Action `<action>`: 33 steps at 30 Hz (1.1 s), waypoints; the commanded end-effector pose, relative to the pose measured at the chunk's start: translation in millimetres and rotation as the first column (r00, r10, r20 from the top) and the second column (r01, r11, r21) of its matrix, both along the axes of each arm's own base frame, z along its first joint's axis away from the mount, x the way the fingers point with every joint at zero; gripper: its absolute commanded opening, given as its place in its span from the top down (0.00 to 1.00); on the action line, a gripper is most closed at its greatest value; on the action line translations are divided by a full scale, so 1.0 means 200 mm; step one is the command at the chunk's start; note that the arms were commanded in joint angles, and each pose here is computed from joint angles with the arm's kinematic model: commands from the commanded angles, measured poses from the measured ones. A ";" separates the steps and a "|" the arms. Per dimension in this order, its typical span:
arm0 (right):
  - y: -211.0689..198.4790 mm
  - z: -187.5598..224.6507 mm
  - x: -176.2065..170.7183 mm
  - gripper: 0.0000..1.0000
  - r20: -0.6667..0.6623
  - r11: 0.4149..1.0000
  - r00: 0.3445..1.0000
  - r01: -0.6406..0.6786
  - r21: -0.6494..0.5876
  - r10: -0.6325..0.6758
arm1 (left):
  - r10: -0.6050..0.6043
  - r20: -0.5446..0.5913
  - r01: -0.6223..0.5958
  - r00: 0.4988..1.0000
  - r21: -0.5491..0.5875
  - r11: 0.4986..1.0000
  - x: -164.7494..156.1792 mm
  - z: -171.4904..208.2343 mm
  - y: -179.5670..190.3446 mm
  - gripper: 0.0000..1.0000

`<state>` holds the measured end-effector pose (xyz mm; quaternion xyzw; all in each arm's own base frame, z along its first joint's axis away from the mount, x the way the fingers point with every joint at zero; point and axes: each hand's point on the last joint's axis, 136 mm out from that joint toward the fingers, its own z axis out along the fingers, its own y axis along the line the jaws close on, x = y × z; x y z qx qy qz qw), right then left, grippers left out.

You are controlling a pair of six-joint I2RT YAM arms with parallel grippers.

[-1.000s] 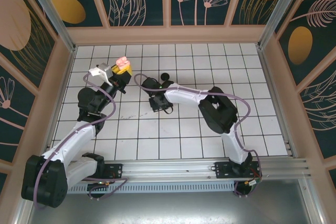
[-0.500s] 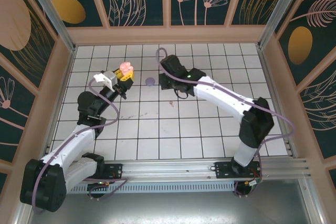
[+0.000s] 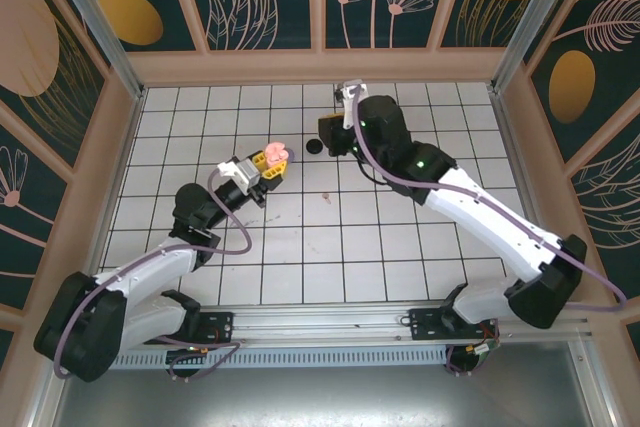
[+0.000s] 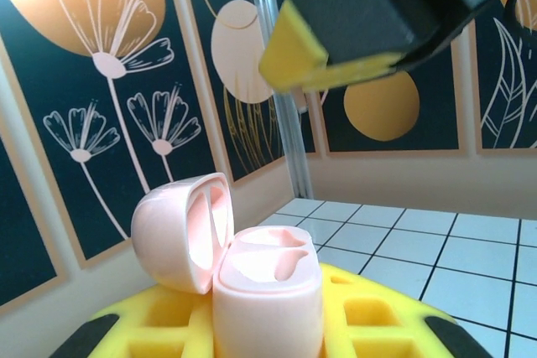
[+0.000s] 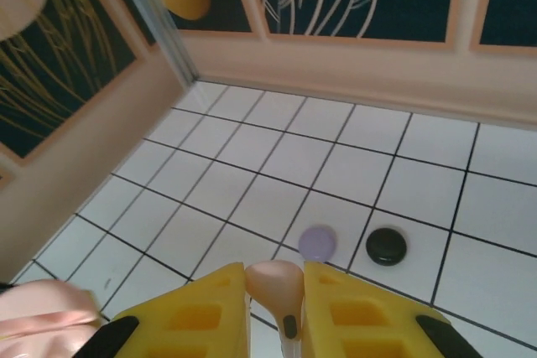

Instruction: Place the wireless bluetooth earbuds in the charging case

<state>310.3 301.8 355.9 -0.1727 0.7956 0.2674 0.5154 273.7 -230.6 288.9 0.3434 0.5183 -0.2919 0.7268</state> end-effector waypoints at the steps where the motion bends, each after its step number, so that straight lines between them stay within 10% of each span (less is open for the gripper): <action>1: 0.02 0.15 -0.11 0.80 0.121 0.992 0.987 -0.111 0.065 0.102 | -0.026 0.109 0.028 0.994 -0.016 0.999 -0.04 0.09 -0.04 1.00; 33: 0.17 0.09 -0.30 0.79 0.110 0.934 0.953 -0.299 0.196 0.283 | -0.075 0.021 0.077 0.997 -0.066 0.995 0.12 0.18 -0.29 1.00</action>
